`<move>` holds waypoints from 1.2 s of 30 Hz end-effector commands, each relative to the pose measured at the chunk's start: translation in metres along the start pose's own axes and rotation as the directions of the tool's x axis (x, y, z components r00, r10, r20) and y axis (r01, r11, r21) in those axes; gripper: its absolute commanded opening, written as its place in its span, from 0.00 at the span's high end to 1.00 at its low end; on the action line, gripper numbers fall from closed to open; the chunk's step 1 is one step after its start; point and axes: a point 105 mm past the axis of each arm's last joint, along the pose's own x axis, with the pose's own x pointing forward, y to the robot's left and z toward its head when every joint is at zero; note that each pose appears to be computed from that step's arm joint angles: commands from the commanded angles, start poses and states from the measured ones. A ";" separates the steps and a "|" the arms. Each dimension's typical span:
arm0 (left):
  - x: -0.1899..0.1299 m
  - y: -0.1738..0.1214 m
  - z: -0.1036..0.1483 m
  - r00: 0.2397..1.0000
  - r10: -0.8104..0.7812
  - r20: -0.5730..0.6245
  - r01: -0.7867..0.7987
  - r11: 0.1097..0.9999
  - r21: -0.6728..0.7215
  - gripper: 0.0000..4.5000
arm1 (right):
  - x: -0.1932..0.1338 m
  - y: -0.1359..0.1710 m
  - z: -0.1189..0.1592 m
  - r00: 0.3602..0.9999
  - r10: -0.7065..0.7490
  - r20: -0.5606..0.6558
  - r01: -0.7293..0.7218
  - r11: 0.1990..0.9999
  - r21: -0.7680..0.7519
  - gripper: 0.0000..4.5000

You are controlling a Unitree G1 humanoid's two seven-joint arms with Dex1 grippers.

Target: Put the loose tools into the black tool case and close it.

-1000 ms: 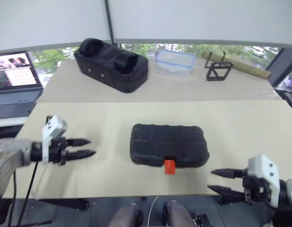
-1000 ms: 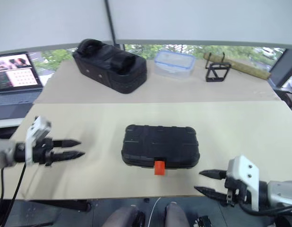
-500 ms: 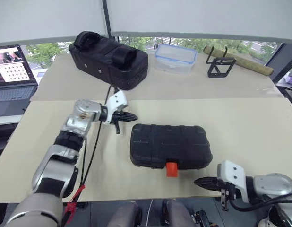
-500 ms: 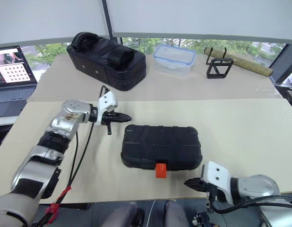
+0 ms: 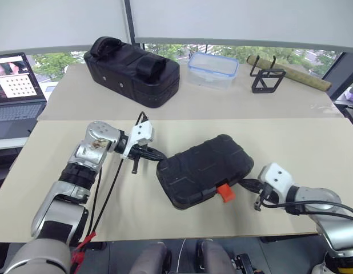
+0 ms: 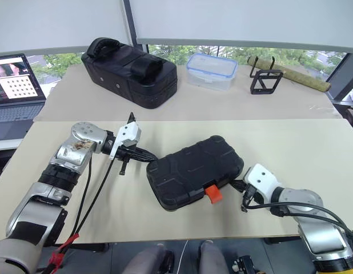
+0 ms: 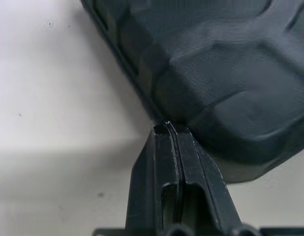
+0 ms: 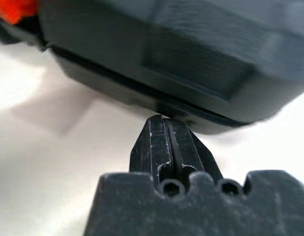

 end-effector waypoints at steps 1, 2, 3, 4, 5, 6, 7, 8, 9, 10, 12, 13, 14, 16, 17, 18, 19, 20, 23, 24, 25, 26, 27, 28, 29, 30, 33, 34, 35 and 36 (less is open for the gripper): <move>0.007 -0.009 0.072 0.978 -0.039 0.204 0.032 0.999 0.037 1.00 | -0.018 0.001 0.018 0.998 0.020 0.064 -0.021 1.000 0.009 1.00; 0.018 -0.016 0.081 0.972 -0.074 0.221 0.065 0.997 0.049 1.00 | -0.023 0.005 0.020 0.997 0.038 0.072 -0.040 0.999 0.023 1.00; 0.029 -0.021 0.086 0.970 -0.105 0.220 0.092 0.993 0.068 1.00 | -0.027 0.008 0.021 0.996 0.051 0.076 -0.054 0.998 0.035 1.00; 0.043 -0.028 0.085 0.970 -0.142 0.196 0.125 0.987 0.097 1.00 | -0.031 0.011 0.021 0.995 0.059 0.078 -0.062 0.997 0.042 1.00; 0.056 -0.033 0.081 0.971 -0.170 0.167 0.151 0.981 0.120 1.00 | -0.033 0.013 0.021 0.995 0.062 0.077 -0.066 0.997 0.047 1.00; 0.072 -0.036 0.072 0.973 -0.191 0.127 0.173 0.976 0.134 1.00 | -0.035 0.015 0.020 0.995 0.062 0.074 -0.066 0.997 0.051 1.00; 0.084 -0.040 0.064 0.974 -0.207 0.091 0.193 0.971 0.142 1.00 | -0.036 0.016 0.020 0.996 0.060 0.073 -0.064 0.996 0.056 1.00; 0.097 -0.044 0.053 0.972 -0.229 0.045 0.220 0.964 0.151 1.00 | -0.037 0.018 0.019 0.996 0.056 0.070 -0.060 0.996 0.062 1.00; 0.106 -0.048 0.042 0.969 -0.249 -0.001 0.245 0.955 0.166 1.00 | -0.038 0.020 0.019 0.996 0.054 0.067 -0.058 0.996 0.066 1.00; 0.114 -0.052 0.028 0.963 -0.263 -0.062 0.270 0.946 0.180 1.00 | -0.038 0.022 0.018 0.996 0.053 0.065 -0.058 0.996 0.069 1.00; 0.121 -0.053 0.004 0.949 -0.262 -0.177 0.296 0.933 0.206 1.00 | -0.039 0.025 0.018 0.997 0.054 0.063 -0.059 0.996 0.072 1.00; 0.122 -0.052 -0.006 0.940 -0.253 -0.227 0.304 0.925 0.229 1.00 | -0.039 0.026 0.018 0.997 0.054 0.062 -0.058 0.996 0.074 1.00; 0.121 -0.052 -0.016 0.929 -0.249 -0.272 0.317 0.916 0.244 1.00 | -0.040 0.027 0.019 0.997 0.053 0.061 -0.057 0.996 0.075 1.00; 0.118 -0.054 -0.029 0.907 -0.262 -0.330 0.348 0.908 0.233 1.00 | -0.041 0.028 0.019 0.997 0.044 0.061 -0.048 0.996 0.076 1.00; 0.116 -0.056 -0.034 0.898 -0.271 -0.346 0.361 0.904 0.229 1.00 | -0.041 0.028 0.020 0.998 0.033 0.062 -0.037 0.996 0.076 1.00; 0.115 -0.057 -0.037 0.892 -0.280 -0.355 0.373 0.899 0.229 1.00 | -0.041 0.027 0.021 0.998 0.021 0.066 -0.026 0.997 0.074 1.00; 0.114 -0.059 -0.038 0.888 -0.289 -0.359 0.383 0.896 0.225 1.00 | -0.041 0.026 0.022 0.997 0.007 0.073 -0.012 0.997 0.075 1.00; 0.113 -0.059 -0.038 0.888 -0.294 -0.354 0.386 0.895 0.223 1.00 | -0.040 0.026 0.027 0.995 -0.005 0.095 -0.003 0.997 0.081 1.00; 0.112 -0.059 -0.037 0.892 -0.295 -0.344 0.382 0.897 0.221 1.00 | -0.037 0.031 0.040 0.989 0.012 0.146 -0.024 0.996 0.084 1.00; 0.112 -0.059 -0.037 0.893 -0.294 -0.342 0.381 0.898 0.222 1.00 | -0.036 0.033 0.044 0.987 0.028 0.159 -0.041 0.996 0.080 1.00; 0.113 -0.059 -0.037 0.894 -0.292 -0.341 0.378 0.898 0.224 1.00 | -0.034 0.037 0.049 0.983 0.046 0.178 -0.060 0.995 0.076 1.00; 0.113 -0.059 -0.036 0.894 -0.290 -0.341 0.377 0.899 0.225 1.00 | -0.033 0.039 0.052 0.980 0.056 0.190 -0.071 0.995 0.074 1.00; 0.113 -0.058 -0.036 0.895 -0.288 -0.340 0.375 0.899 0.226 1.00 | -0.031 0.040 0.055 0.978 0.063 0.199 -0.079 0.994 0.075 1.00; 0.113 -0.057 -0.036 0.898 -0.282 -0.337 0.369 0.901 0.229 1.00 | -0.028 0.041 0.058 0.976 0.075 0.207 -0.091 0.993 0.072 1.00; 0.114 -0.056 -0.034 0.902 -0.276 -0.331 0.362 0.902 0.234 1.00 | -0.023 0.043 0.059 0.974 0.087 0.208 -0.103 0.993 0.065 1.00; 0.115 -0.055 -0.033 0.905 -0.271 -0.327 0.356 0.904 0.237 1.00 | -0.020 0.045 0.060 0.974 0.096 0.207 -0.110 0.992 0.061 1.00; 0.116 -0.052 -0.029 0.913 -0.258 -0.317 0.342 0.907 0.246 1.00 | -0.007 0.047 0.055 0.979 0.111 0.170 -0.120 0.992 0.046 1.00; 0.116 -0.051 -0.028 0.914 -0.255 -0.314 0.339 0.907 0.249 1.00 | -0.003 0.048 0.052 0.982 0.116 0.152 -0.124 0.991 0.044 1.00; 0.116 -0.050 -0.027 0.916 -0.252 -0.312 0.336 0.908 0.251 1.00 | 0.000 0.050 0.049 0.983 0.125 0.136 -0.131 0.990 0.043 1.00; 0.116 -0.049 -0.026 0.918 -0.248 -0.310 0.331 0.909 0.253 1.00 | 0.001 0.054 0.046 0.982 0.143 0.122 -0.149 0.988 0.043 1.00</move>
